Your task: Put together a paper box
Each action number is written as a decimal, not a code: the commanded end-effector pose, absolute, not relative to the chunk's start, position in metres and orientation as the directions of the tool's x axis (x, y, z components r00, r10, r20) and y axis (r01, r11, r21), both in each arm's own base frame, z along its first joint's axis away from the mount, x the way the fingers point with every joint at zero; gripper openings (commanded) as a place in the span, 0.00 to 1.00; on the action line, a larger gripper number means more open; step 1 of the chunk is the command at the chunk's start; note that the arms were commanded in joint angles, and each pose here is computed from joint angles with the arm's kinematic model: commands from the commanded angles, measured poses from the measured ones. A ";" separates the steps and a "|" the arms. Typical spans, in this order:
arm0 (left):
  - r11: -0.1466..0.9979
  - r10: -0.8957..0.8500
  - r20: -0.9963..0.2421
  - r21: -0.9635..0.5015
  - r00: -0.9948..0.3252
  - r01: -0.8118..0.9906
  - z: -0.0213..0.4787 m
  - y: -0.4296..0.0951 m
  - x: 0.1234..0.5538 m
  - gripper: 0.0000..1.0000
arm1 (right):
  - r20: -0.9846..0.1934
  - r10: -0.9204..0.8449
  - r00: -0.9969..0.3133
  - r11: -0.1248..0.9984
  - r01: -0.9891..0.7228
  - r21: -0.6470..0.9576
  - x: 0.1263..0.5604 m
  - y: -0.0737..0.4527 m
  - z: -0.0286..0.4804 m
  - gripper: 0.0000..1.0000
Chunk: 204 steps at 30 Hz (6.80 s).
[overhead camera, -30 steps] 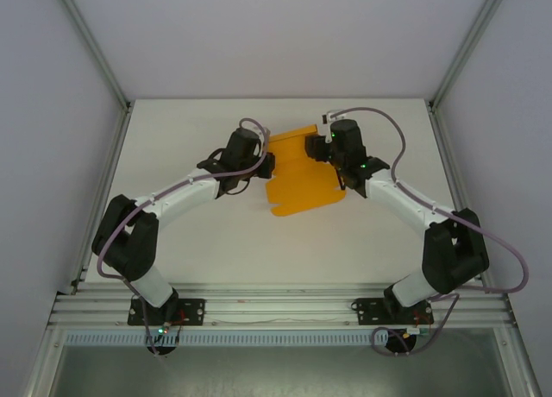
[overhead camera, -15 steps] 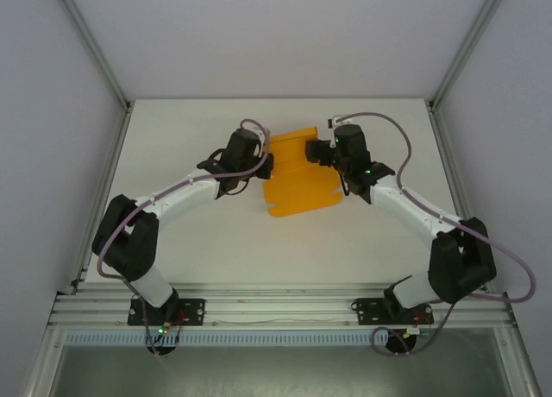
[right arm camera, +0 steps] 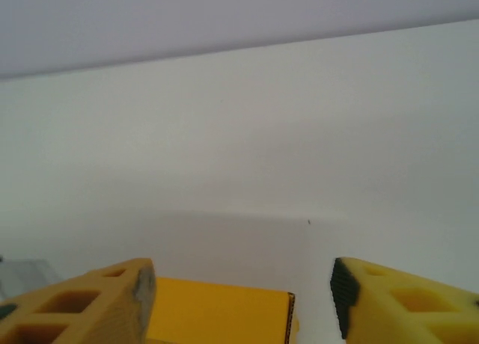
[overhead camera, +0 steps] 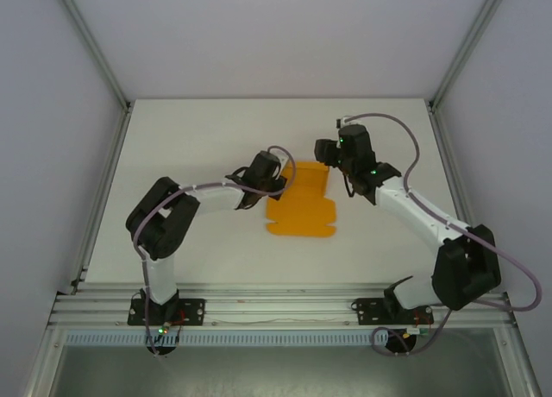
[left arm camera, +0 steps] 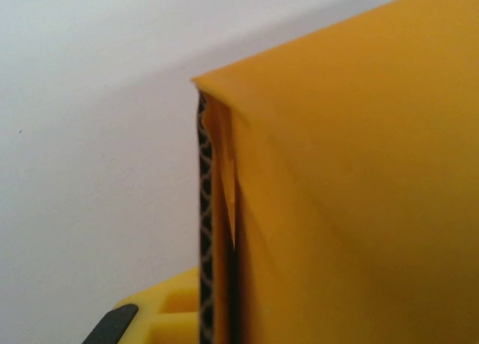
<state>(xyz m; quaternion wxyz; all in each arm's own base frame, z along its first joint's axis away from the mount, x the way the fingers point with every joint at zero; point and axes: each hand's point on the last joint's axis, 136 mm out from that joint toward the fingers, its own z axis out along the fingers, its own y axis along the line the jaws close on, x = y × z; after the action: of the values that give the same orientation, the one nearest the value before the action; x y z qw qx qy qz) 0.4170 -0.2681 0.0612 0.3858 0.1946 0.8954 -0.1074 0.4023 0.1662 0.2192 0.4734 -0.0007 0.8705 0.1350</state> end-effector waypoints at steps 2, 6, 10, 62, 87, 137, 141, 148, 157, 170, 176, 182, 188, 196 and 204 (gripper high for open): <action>0.914 0.260 -0.813 0.033 -0.521 0.404 0.054 -0.265 0.432 0.00 | -0.774 0.129 -0.619 0.916 -0.225 0.333 0.403 0.196 0.220 0.40; 0.934 0.216 -0.856 0.040 -0.469 0.356 0.044 -0.261 0.432 0.00 | -0.718 0.109 -0.687 0.885 -0.262 0.385 0.404 0.215 0.203 0.28; 0.935 0.165 -0.875 -0.008 -0.456 0.354 0.039 -0.264 0.428 0.00 | -0.660 0.084 -0.747 0.854 -0.287 0.433 0.406 0.233 0.187 0.23; 0.965 -0.098 -0.841 -0.211 -0.532 0.156 0.042 -0.259 0.430 0.24 | -0.480 0.203 -0.853 0.875 -0.061 0.480 0.390 0.228 0.070 0.02; 0.927 -0.345 -0.790 -0.205 -0.506 -0.313 0.029 -0.201 0.439 0.00 | -0.460 0.250 -0.852 0.893 0.019 0.450 0.385 0.213 0.060 0.01; 0.984 -0.173 -0.832 -0.168 -0.527 -0.057 0.074 -0.238 0.449 0.00 | -0.693 0.169 -0.701 0.913 -0.155 0.379 0.400 0.204 0.172 0.47; 0.982 -0.182 -0.821 -0.184 -0.542 -0.051 0.082 -0.233 0.447 0.00 | -0.814 0.135 -0.565 0.952 -0.156 0.265 0.388 0.169 0.220 0.72; 0.961 -0.229 -0.780 -0.278 -0.582 -0.006 0.108 -0.240 0.444 0.00 | -0.839 -0.002 -0.545 0.991 -0.112 0.071 0.364 0.129 0.207 0.69; 0.949 -0.210 -0.711 -0.313 -0.671 0.035 0.120 -0.256 0.437 0.00 | -0.838 -0.036 -0.544 0.965 -0.236 0.111 0.382 0.173 0.194 0.49; 0.927 -0.240 -0.683 -0.372 -0.690 0.046 0.131 -0.266 0.437 0.00 | -0.836 -0.019 -0.549 0.997 -0.071 0.024 0.424 0.167 0.169 0.35; 0.918 -0.253 -0.668 -0.393 -0.699 0.044 0.134 -0.268 0.439 0.00 | -0.824 -0.026 -0.566 0.999 -0.034 -0.008 0.423 0.160 0.158 0.34; 0.906 -0.251 -0.664 -0.417 -0.704 0.070 0.138 -0.273 0.438 0.00 | -0.824 -0.049 -0.565 0.998 0.013 -0.068 0.430 0.151 0.152 0.16; 0.929 -0.351 -0.635 -0.330 -0.688 -0.170 0.122 -0.237 0.451 0.00 | -0.871 -0.019 -0.491 0.991 0.109 -0.083 0.432 0.152 0.171 0.00; 0.824 -0.489 -0.615 -0.093 -0.619 -0.558 0.078 -0.157 0.461 0.00 | -0.910 0.040 -0.413 0.984 0.176 -0.036 0.419 0.175 0.188 0.00; 0.792 -0.506 -0.595 -0.035 -0.625 -0.609 0.073 -0.138 0.454 0.00 | -0.920 0.040 -0.391 0.980 0.196 -0.041 0.417 0.174 0.193 0.00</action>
<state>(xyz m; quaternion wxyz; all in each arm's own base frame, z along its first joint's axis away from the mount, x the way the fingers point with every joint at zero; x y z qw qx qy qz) 0.4594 -0.2306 0.0981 0.3136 -0.2239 0.9210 -0.0580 0.4112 0.1954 0.1474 0.4892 -0.0118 0.8702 -0.0576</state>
